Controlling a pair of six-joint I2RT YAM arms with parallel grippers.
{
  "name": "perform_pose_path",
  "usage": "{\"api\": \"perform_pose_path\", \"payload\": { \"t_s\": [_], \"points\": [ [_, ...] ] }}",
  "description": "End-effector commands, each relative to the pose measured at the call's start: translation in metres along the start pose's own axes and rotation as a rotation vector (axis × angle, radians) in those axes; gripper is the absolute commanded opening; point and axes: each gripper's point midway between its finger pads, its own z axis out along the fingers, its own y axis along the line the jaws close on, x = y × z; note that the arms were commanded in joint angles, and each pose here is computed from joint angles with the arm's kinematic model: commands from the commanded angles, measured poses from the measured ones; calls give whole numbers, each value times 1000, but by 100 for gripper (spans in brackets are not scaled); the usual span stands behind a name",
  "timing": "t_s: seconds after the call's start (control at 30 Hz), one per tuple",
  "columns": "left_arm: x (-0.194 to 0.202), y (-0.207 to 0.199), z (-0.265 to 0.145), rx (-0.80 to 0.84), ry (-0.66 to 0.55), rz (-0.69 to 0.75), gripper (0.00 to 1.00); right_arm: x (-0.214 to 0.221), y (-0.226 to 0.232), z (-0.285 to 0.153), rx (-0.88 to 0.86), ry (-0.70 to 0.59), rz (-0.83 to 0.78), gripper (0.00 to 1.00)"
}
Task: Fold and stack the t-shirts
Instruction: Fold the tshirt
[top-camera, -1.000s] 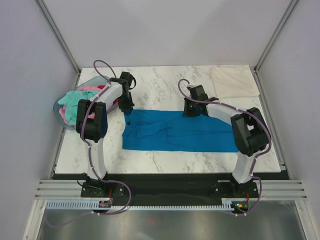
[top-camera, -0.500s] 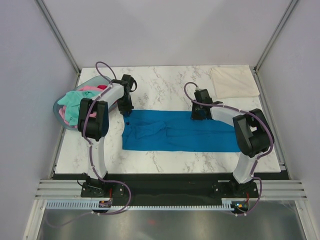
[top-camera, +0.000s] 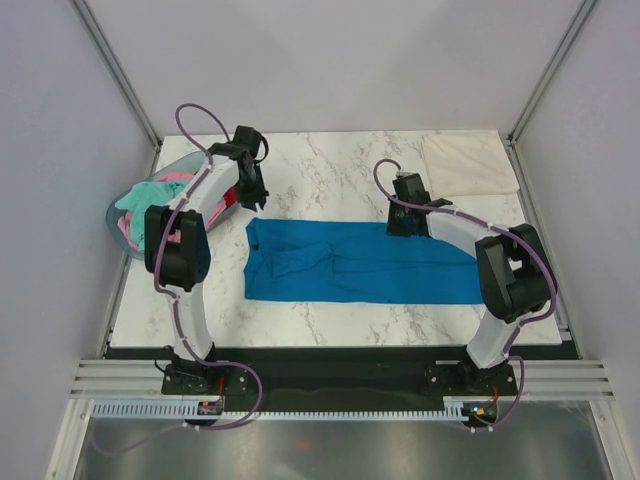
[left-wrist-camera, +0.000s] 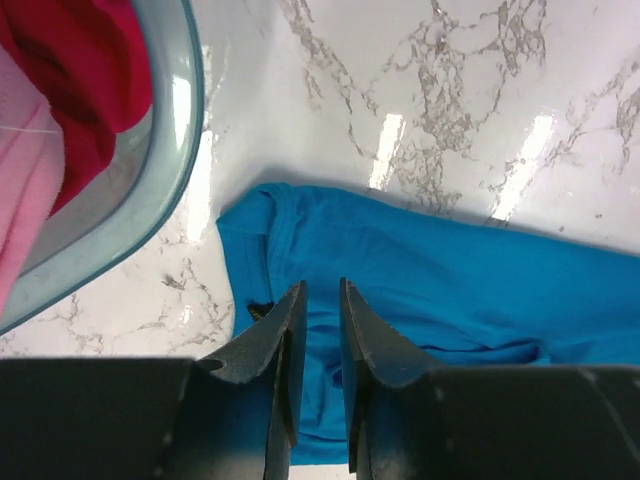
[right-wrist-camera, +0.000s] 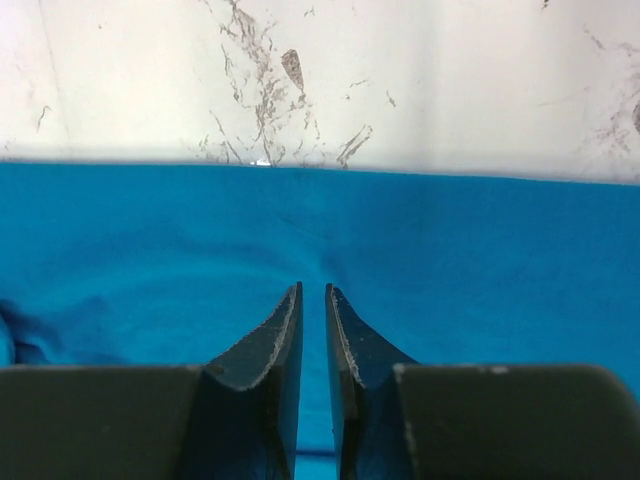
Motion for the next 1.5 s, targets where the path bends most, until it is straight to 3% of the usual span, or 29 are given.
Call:
{"api": "perform_pose_path", "payload": {
  "t_s": [0.0, 0.2, 0.43, 0.63, 0.8, 1.07, 1.47],
  "points": [
    [5, -12, -15, 65, 3, 43, 26, -14, -6, -5, 23, -40, 5, 22],
    [38, -24, 10, 70, 79, 65, 22, -9, -22, 2, 59, -35, -19, 22],
    [45, -22, 42, 20, 97, 39, 17, 3, -56, 6, 179, -39, 8, 20],
    [48, -15, 58, -25, 113, 48, 17, -25, -79, -20, 213, -114, 75, 20],
    [49, -15, 60, -25, 120, 52, 16, -26, -125, -36, 294, -84, 172, 19],
    [48, -11, 63, -39, 118, 64, 17, -5, -193, -48, 441, -47, 261, 17],
    [56, -20, 77, -10, 167, 46, 17, 30, -247, -38, 587, -15, 369, 13]
  ]
}}
